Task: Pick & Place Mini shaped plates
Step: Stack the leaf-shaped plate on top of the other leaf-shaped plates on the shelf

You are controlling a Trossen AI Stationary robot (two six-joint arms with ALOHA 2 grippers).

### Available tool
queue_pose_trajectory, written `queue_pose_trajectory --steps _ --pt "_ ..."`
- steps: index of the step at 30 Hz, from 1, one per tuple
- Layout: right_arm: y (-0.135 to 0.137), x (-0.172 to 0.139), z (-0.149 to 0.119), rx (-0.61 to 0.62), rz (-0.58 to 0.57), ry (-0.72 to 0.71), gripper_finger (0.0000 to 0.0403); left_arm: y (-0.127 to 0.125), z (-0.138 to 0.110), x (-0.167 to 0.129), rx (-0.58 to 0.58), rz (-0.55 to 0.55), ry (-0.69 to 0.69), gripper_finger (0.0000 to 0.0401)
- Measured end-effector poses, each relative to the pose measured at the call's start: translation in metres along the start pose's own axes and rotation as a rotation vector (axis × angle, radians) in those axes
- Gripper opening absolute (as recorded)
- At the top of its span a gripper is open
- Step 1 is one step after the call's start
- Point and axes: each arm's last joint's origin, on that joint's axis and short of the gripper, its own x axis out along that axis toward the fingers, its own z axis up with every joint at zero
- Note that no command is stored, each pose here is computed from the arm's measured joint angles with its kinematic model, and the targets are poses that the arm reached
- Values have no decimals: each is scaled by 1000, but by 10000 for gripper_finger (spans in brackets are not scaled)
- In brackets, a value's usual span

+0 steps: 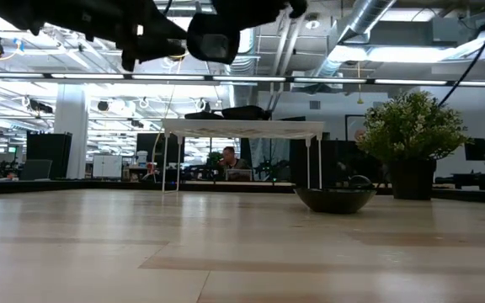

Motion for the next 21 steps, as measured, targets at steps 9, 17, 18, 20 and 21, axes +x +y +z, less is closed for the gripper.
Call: queue_pose_trajectory --steps 9,17,18,20,21 --pt "22 20 17 -251 -178 31 0 9 -3 5 5 176 -6 186" --pt "17 26 19 -268 -198 40 0 9 0 5 -46 196 -35 186" --pt "16 26 20 -264 -196 39 0 9 1 5 -60 189 -48 186" --pt "17 27 20 -263 -173 32 0 8 3 5 -73 182 -66 186" --pt "17 27 19 -265 -170 32 0 8 3 5 -74 180 -68 186"
